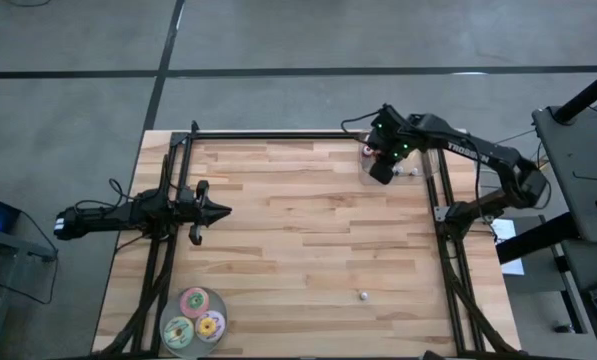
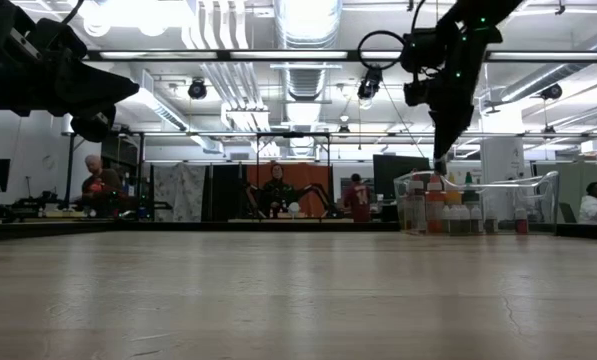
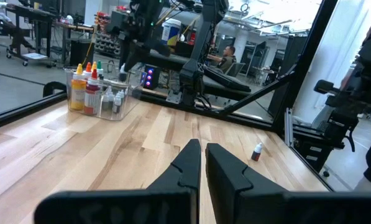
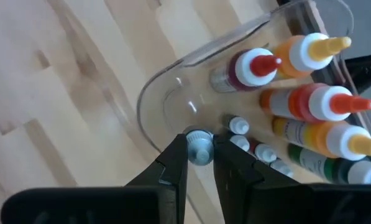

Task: Pick & Place food coloring
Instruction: Put the small blue food coloring bottle into the bin

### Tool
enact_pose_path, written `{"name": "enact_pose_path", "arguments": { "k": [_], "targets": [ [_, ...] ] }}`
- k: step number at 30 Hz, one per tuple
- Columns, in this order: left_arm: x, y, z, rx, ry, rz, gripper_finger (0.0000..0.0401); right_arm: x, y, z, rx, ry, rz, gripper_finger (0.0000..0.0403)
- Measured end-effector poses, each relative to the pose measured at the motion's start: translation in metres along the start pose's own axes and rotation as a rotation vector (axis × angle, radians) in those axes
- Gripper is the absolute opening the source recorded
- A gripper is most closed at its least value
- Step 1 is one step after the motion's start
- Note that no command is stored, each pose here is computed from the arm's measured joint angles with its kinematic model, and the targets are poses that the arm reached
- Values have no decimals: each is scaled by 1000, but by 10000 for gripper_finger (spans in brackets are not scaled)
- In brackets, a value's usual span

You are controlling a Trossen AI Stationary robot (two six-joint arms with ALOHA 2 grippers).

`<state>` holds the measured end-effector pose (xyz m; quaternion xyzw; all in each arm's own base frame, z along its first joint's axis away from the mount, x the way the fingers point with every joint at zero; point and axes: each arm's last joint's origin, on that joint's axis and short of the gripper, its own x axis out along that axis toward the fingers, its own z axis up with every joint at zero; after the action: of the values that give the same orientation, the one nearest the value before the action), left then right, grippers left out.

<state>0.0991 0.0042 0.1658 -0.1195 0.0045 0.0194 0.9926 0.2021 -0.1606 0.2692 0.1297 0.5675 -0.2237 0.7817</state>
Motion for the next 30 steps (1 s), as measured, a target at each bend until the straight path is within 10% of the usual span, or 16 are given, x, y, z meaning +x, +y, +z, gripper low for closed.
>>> {"name": "enact_pose_path", "arguments": {
  "k": [30],
  "targets": [
    [0, 0, 0, 0, 0, 0, 0, 34, -29, -23, -85, -64, 75, 52]
  ]
}}
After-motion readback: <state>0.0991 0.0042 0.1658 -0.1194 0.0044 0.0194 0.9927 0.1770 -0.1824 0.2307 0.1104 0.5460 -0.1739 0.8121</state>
